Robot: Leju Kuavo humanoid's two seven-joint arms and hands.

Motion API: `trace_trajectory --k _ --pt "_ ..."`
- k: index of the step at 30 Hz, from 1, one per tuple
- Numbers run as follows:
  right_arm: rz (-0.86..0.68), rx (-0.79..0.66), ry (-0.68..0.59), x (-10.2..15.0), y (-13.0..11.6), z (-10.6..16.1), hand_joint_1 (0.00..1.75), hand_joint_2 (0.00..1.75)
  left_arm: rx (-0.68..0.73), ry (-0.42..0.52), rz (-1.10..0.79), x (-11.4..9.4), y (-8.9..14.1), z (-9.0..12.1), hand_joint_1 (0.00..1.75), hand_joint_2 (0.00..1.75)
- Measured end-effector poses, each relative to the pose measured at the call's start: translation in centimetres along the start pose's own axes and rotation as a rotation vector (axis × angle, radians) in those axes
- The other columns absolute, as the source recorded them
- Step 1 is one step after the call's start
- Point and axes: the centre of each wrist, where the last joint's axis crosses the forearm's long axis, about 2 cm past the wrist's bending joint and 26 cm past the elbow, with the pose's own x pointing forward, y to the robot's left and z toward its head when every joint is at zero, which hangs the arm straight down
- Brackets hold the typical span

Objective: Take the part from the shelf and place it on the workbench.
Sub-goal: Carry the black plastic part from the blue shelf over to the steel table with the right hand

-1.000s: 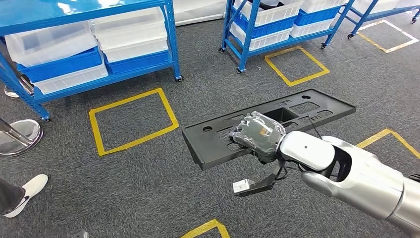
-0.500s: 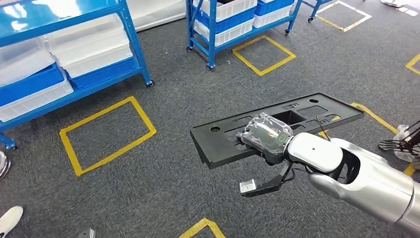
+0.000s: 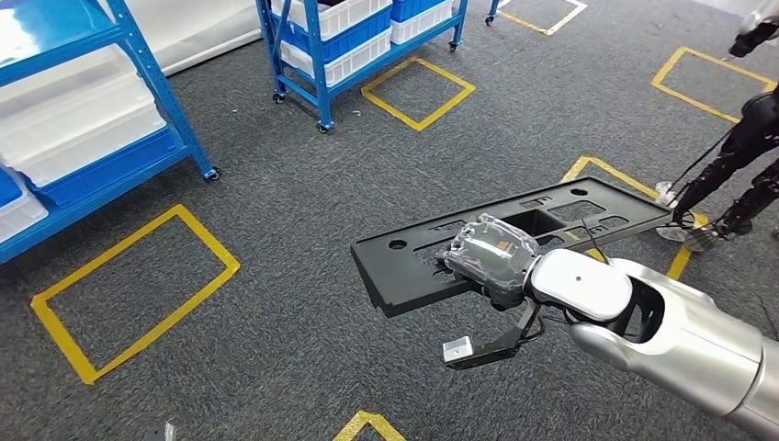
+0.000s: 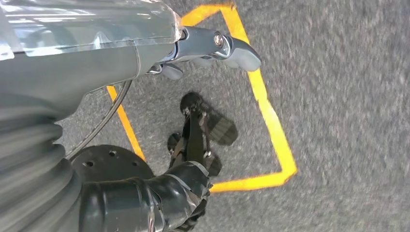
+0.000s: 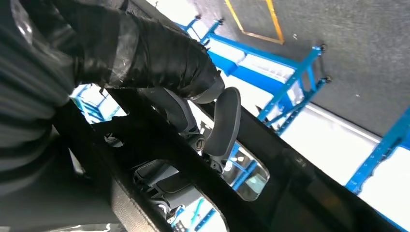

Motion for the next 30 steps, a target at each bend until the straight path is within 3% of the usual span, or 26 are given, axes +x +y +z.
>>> trace_trajectory --k 30 --pt "0.005 -0.009 -0.039 1.0 -0.6 -1.1 1.75 1.75 0.002 -0.006 -0.004 0.0 0.0 0.0 0.00 1.75"
